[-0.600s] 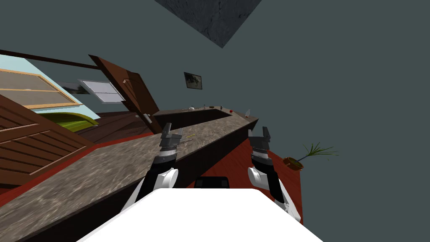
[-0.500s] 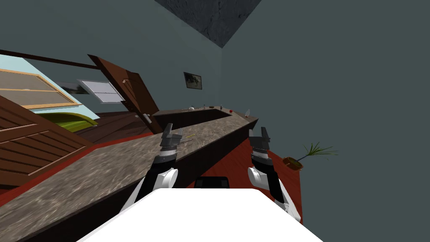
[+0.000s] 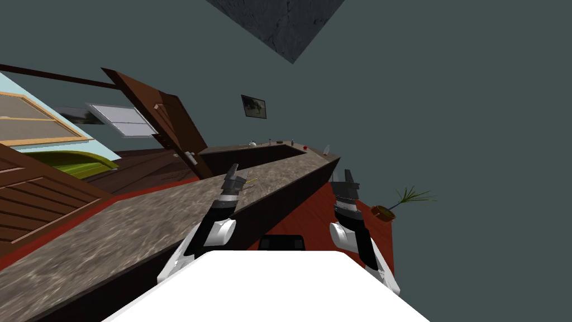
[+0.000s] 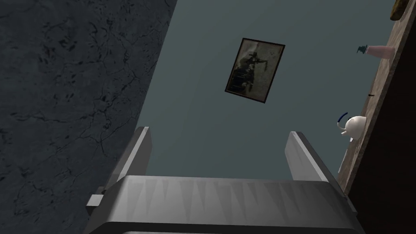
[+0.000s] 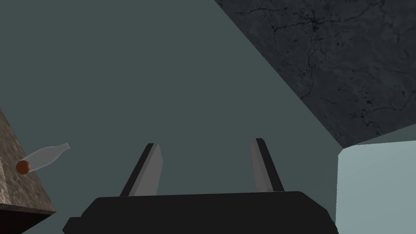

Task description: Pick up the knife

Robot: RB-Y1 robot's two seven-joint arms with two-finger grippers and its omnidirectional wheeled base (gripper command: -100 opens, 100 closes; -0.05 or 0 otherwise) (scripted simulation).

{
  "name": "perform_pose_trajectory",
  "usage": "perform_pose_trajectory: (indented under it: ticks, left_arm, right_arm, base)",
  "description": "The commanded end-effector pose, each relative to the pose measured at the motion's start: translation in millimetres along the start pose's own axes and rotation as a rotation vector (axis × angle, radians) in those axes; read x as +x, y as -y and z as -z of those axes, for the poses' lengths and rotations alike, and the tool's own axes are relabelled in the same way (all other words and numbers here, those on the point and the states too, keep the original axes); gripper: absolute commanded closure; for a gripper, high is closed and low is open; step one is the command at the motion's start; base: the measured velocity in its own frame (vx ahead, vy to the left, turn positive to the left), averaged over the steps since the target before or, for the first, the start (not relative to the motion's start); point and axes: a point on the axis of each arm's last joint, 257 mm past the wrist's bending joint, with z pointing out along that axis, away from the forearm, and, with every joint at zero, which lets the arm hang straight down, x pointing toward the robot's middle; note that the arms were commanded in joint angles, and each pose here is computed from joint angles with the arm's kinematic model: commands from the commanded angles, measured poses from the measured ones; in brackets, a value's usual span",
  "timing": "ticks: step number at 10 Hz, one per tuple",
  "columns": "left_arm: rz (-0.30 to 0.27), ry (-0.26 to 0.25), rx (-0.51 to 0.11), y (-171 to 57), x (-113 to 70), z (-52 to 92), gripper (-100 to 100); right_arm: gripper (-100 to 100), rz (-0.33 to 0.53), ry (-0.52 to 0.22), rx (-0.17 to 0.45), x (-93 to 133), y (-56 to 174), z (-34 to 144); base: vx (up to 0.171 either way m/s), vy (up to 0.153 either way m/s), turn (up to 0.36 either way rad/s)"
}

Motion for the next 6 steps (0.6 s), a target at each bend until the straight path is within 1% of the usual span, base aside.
perform_pose_trajectory:
  ticks: [1, 2, 4, 5, 6]
  left_arm:
    - [0.018, -0.023, -0.05, -19.1, -1.9, -8.5, -100]
    - [0.017, -0.022, -0.058, -21.2, -2.2, -8.4, -100]
    - [0.039, -0.043, -0.124, -46.9, -8.5, -21.3, -100]
    - [0.039, -0.04, -0.14, -51.1, -9.4, -20.8, -100]
    - [0.049, -0.045, -0.179, -65.5, -14.2, -27.7, -100]
  right_arm:
    - [0, 0.0, 0.0, 0.0, 0.0, 0.0, 0.0]
    - [0, 0.0, 0.0, 0.0, 0.0, 0.0, 0.0]
    - [0, 0.0, 0.0, 0.0, 0.0, 0.0, 0.0]
    - [0, 0.0, 0.0, 0.0, 0.0, 0.0, 0.0]
    - [0, 0.0, 0.0, 0.0, 0.0, 0.0, 0.0]
  base:
    - [-0.036, -0.036, -0.065]
    - [-0.026, -0.023, -0.016]
    - [-0.024, -0.021, -0.069]
    - [-0.018, -0.014, -0.032]
    - [-0.016, -0.017, -0.052]
